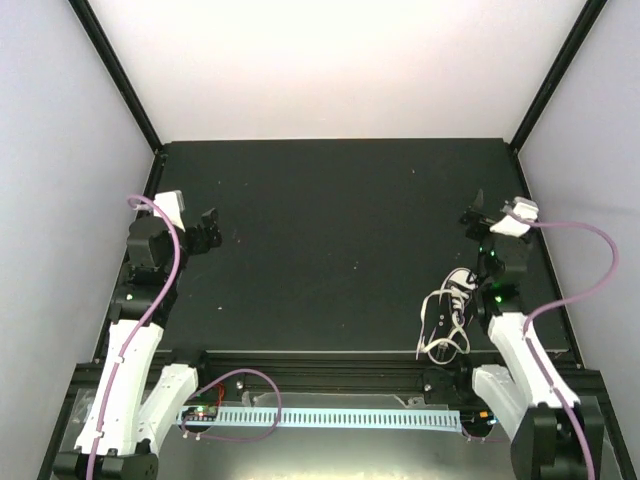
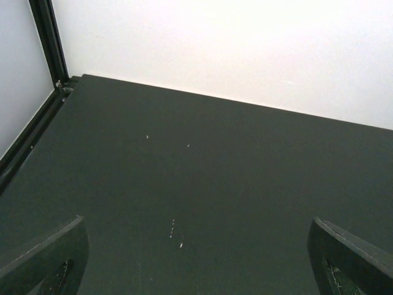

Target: Tie the shoes

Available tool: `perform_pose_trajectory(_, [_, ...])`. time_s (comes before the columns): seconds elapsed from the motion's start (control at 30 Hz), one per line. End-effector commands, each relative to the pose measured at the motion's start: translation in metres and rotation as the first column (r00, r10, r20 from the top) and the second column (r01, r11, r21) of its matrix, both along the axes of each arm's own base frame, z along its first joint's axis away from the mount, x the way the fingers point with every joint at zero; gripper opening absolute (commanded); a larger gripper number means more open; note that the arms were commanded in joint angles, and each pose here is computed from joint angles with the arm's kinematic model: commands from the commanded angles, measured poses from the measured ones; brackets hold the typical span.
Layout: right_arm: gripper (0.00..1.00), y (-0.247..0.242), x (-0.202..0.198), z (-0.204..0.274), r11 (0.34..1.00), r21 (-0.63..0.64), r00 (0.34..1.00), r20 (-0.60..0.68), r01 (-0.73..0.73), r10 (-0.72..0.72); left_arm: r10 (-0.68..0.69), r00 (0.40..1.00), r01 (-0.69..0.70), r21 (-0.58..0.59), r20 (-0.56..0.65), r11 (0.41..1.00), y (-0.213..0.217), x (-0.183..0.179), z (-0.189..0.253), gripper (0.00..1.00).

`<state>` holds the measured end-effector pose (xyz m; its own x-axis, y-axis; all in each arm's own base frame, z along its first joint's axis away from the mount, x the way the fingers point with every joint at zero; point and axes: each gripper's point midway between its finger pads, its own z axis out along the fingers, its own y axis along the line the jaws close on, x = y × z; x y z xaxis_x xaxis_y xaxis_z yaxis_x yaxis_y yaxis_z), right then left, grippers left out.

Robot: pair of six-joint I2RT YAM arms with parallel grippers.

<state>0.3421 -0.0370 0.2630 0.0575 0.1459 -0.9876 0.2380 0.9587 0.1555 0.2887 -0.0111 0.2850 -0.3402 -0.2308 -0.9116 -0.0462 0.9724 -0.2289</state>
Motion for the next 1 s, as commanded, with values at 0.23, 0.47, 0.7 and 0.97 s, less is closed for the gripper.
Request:
perform_pose_trajectory(0.23, [1.0,-0.01,-0.048,-0.011,0.983,0.172,0.996,-0.067,0.065,-0.054,-0.062,0.998,0.062,0.005,-0.01,0.998,-0.009,-0.002,0.0,0.99])
perform_pose_trajectory(0.47, [1.0,0.016,-0.045,-0.024,0.974,0.215,0.983,-0.15,-0.069,0.103,-0.258,0.965,0.261,-0.044,0.051,0.964,-0.045,0.02,0.031,0.99])
perform_pose_trajectory(0.7, [1.0,0.073,-0.044,-0.098,0.866,0.469,0.788,-0.462,-0.173,0.407,-0.133,0.99,0.127,0.101,0.045,0.987,-0.016,0.039,0.045,0.99])
perform_pose_trajectory(0.97, [1.0,0.066,-0.095,-0.157,0.881,0.471,0.645,-0.683,0.03,0.343,-0.101,0.992,0.091,0.124,0.08,0.988,-0.008,0.024,0.035,0.99])
